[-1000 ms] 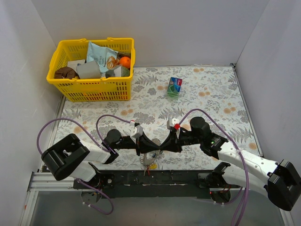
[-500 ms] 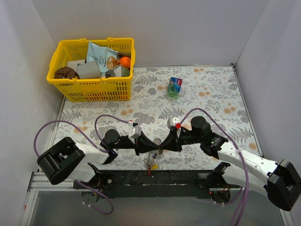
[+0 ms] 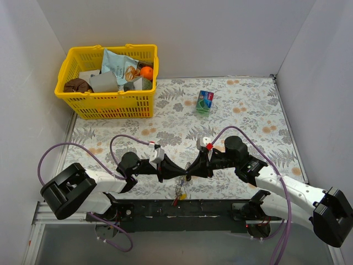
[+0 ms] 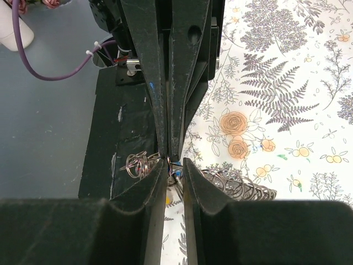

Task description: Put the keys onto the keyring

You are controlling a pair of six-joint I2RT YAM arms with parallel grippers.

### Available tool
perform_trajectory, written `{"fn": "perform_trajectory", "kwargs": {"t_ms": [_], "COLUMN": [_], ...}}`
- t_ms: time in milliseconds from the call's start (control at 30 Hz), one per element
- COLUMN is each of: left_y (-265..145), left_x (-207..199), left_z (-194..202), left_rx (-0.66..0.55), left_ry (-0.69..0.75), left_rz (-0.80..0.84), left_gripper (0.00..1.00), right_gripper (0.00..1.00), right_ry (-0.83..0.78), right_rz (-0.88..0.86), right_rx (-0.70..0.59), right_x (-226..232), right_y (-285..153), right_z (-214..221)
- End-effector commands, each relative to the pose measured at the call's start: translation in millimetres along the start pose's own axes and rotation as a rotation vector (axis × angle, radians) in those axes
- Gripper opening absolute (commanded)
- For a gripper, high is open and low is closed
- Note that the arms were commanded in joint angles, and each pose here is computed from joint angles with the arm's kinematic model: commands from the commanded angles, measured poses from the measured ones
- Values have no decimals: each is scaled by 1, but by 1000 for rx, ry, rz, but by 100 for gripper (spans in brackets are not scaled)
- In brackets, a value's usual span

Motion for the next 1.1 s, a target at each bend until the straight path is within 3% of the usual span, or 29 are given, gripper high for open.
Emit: {"fn": "perform_trajectory", "kwargs": {"t_ms": [0, 500, 700, 933, 1067], "left_y": [7, 7, 7, 7, 5], "left_x": [-25, -24, -23, -17, -14], "left_z": [-73, -72, -69, -61, -55], "left_rx": [-347, -337, -323, -238, -171], "left_ry": [402, 395, 385, 376, 385], "left_rz": [131, 135, 121, 96, 70], "left_gripper": [0, 0, 0, 0, 25], "right_gripper": [25, 19, 1, 1, 1], "right_ry": [-7, -12, 5, 23, 42], "right_rz": [-13, -2, -12, 28, 52], "right_rx": [-8, -37, -29, 42, 99], "right_x": [-1, 0, 0, -5, -8], "right_y": [4, 3, 4, 3, 3], "right_z": [1, -4, -2, 4, 7]}}
Point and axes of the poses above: each gripper's point midway between its finger pads, its own y axis out along the fingers, its own x axis along the line the jaws close on, z = x × y, the point moved 10 cm from there along -y, back along the fingers, and after that the axes turned 8 degrees about -y, right-handed, at the moved point
